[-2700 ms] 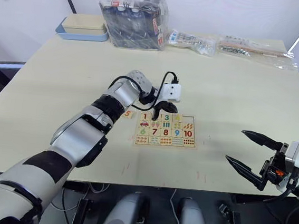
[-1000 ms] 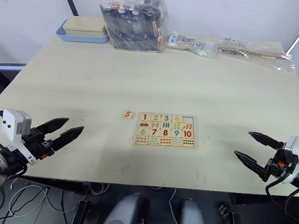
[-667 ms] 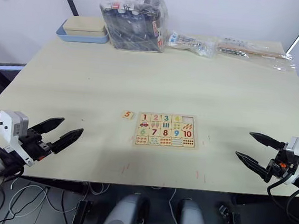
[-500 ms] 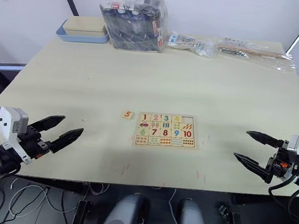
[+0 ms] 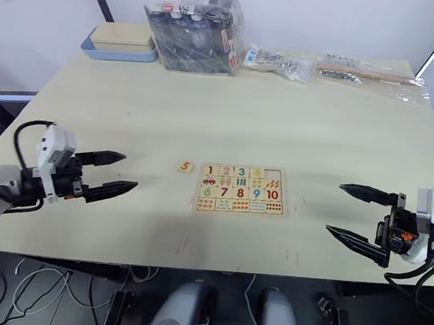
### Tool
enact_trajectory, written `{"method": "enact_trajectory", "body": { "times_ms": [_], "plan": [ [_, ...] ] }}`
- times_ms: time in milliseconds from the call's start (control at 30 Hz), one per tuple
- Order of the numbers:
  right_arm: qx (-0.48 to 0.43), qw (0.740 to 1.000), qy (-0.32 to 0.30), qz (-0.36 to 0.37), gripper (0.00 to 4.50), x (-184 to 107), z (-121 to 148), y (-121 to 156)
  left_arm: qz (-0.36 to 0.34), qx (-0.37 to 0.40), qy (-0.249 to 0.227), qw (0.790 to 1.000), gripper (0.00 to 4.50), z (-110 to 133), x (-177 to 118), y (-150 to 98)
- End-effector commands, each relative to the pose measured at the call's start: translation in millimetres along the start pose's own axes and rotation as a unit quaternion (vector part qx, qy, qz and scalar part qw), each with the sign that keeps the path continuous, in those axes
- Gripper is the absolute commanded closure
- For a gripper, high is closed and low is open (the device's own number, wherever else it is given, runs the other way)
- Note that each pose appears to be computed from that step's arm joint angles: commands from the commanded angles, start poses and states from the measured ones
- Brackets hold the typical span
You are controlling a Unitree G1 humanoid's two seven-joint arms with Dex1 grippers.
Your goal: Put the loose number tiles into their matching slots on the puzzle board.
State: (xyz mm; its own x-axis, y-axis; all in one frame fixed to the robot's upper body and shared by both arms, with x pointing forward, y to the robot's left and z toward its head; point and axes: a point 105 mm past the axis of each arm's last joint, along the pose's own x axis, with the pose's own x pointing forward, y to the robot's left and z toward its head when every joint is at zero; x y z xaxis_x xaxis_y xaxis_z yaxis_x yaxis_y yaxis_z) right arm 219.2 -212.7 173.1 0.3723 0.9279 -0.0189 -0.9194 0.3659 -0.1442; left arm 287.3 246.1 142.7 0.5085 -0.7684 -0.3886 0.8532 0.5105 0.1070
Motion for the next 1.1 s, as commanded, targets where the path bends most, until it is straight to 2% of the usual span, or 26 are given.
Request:
{"method": "enact_trajectory", "body": {
  "times_ms": [33, 433, 833, 900, 967, 1100],
  "plan": [
    [-0.024, 1.000, -0.002, 0.001, 0.00, -2.1, 11.0, 0.6, -0.035, 0.037, 0.009, 0.999, 0.09, 2.4, 11.0, 8.5],
    [-0.032, 0.999, -0.004, 0.006, 0.00, -5.5, 13.4, 8.2, -0.108, 0.099, 0.048, 0.988, 0.09, 2.5, 53.4, 40.9],
    [-0.036, 0.999, -0.001, -0.009, 0.00, -7.7, 14.2, 16.8, -0.103, 0.125, 0.078, 0.984, 0.09, -3.7, 84.8, 48.7],
    [-0.035, 0.999, 0.001, -0.012, 0.00, -8.7, 14.1, 17.7, -0.106, 0.127, 0.080, 0.983, 0.57, -4.7, 86.4, 47.7],
    [-0.035, 0.999, 0.002, -0.015, 0.00, -9.8, 13.7, 18.9, -0.109, 0.128, 0.080, 0.982, 1.45, -6.0, 85.9, 46.9],
    [-0.033, 0.999, 0.002, -0.018, 0.00, -9.0, 12.3, 20.2, -0.116, 0.132, 0.079, 0.981, 1.45, -6.9, 84.7, 45.1]
  ]
}}
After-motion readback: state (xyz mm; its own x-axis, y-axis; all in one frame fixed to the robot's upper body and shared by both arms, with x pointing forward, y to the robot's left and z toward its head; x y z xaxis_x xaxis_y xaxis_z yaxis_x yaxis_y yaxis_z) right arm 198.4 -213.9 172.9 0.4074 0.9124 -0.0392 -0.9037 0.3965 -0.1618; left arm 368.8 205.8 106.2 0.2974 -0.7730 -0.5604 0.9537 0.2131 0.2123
